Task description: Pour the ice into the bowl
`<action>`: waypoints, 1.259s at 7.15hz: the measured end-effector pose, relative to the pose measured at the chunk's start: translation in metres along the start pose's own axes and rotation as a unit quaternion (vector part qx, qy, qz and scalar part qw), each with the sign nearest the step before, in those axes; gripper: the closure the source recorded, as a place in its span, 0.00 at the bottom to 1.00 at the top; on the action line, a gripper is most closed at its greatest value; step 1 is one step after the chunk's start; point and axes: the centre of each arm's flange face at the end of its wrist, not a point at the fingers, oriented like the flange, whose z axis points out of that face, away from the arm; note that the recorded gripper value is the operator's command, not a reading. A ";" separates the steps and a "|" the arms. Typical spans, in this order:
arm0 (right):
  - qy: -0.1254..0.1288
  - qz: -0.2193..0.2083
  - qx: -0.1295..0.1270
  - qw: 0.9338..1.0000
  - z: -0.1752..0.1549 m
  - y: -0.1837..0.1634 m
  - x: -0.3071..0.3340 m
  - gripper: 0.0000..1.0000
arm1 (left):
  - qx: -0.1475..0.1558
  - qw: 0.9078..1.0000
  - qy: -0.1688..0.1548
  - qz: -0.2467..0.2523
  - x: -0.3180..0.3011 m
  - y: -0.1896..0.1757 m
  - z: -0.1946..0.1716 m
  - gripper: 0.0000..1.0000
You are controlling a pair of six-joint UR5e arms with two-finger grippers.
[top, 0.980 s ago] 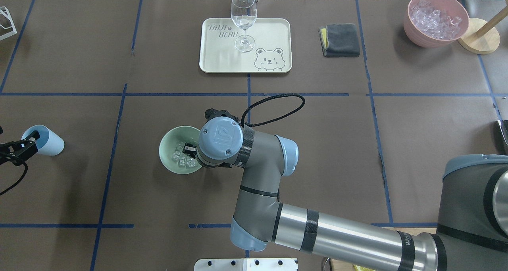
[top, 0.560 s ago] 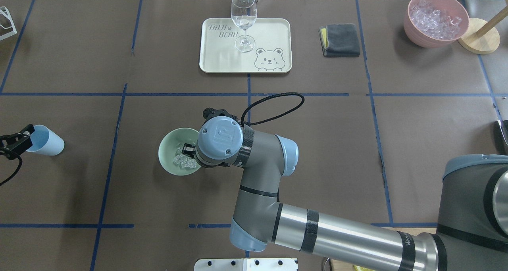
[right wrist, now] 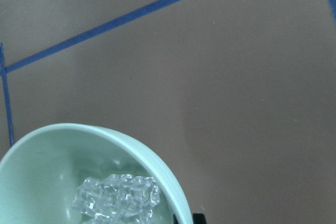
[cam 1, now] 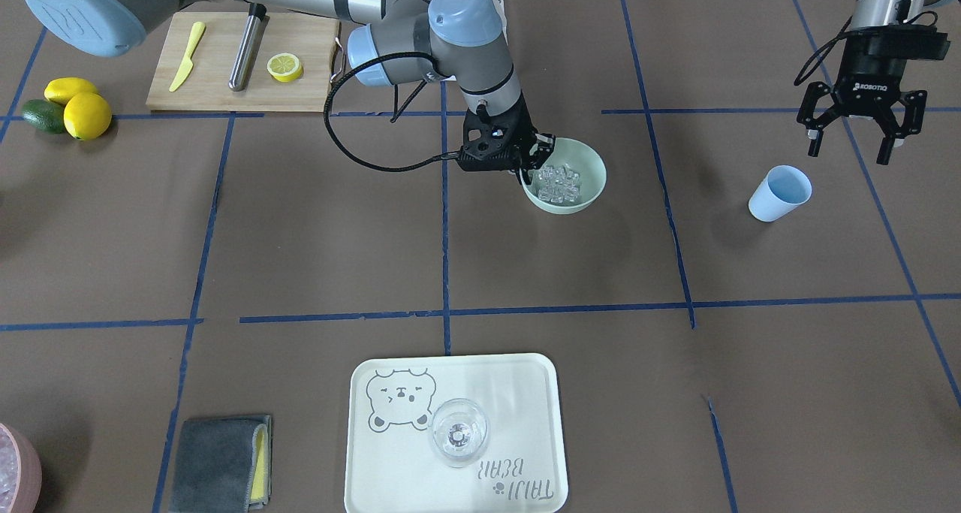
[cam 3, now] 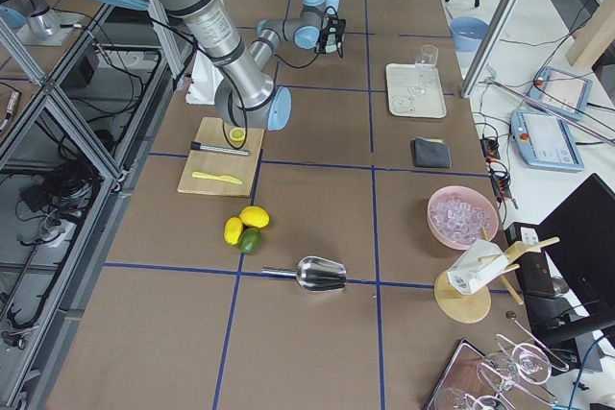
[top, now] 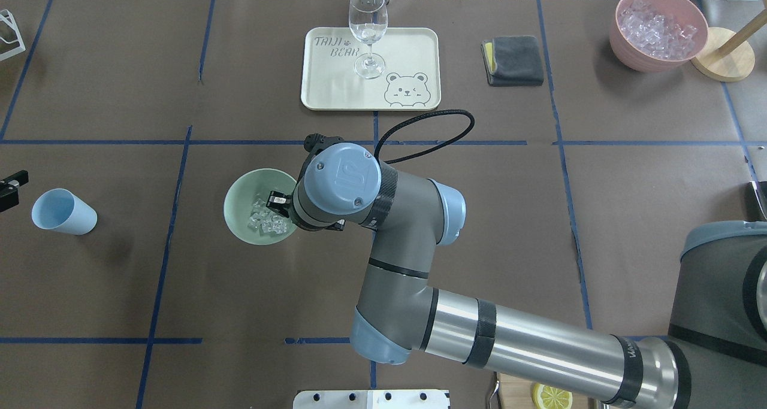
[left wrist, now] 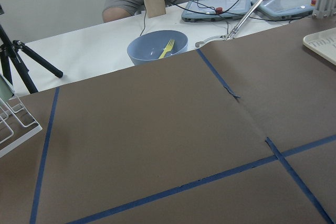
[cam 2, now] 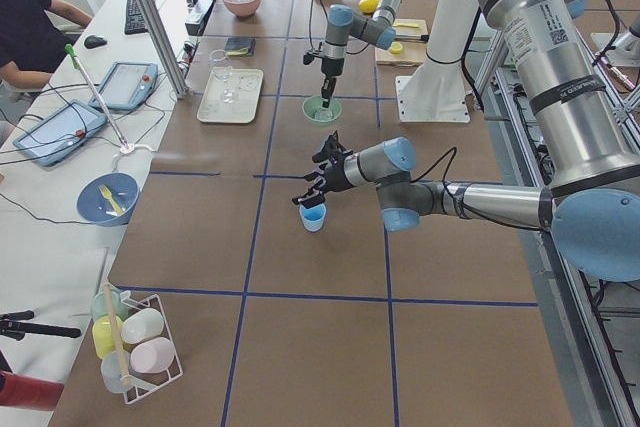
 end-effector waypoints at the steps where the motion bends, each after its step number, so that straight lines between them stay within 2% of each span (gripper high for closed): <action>1: 0.003 0.004 0.005 1.000 -0.016 -0.016 0.011 1.00 | -0.031 0.999 -0.005 0.040 -0.012 -0.024 0.013 0.00; 3: 0.015 -0.002 0.025 1.000 -0.047 -0.052 0.054 1.00 | -0.093 0.986 -0.023 0.139 -0.035 -0.084 0.043 0.00; 4: 0.022 -0.001 0.032 0.999 -0.061 -0.076 0.077 1.00 | -0.111 0.979 -0.014 0.173 -0.051 -0.096 0.044 0.00; 5: 0.028 0.000 0.033 0.999 -0.077 -0.101 0.104 1.00 | -0.122 0.977 -0.010 0.172 -0.066 -0.097 0.042 0.00; 7: 0.037 -0.021 0.030 0.999 -0.117 -0.141 0.167 1.00 | -0.136 0.982 -0.013 0.132 -0.084 -0.084 0.047 0.00; 9: 0.065 -0.048 0.032 0.996 -0.140 -0.174 0.239 1.00 | -0.165 0.980 0.012 0.111 -0.087 -0.069 0.056 0.00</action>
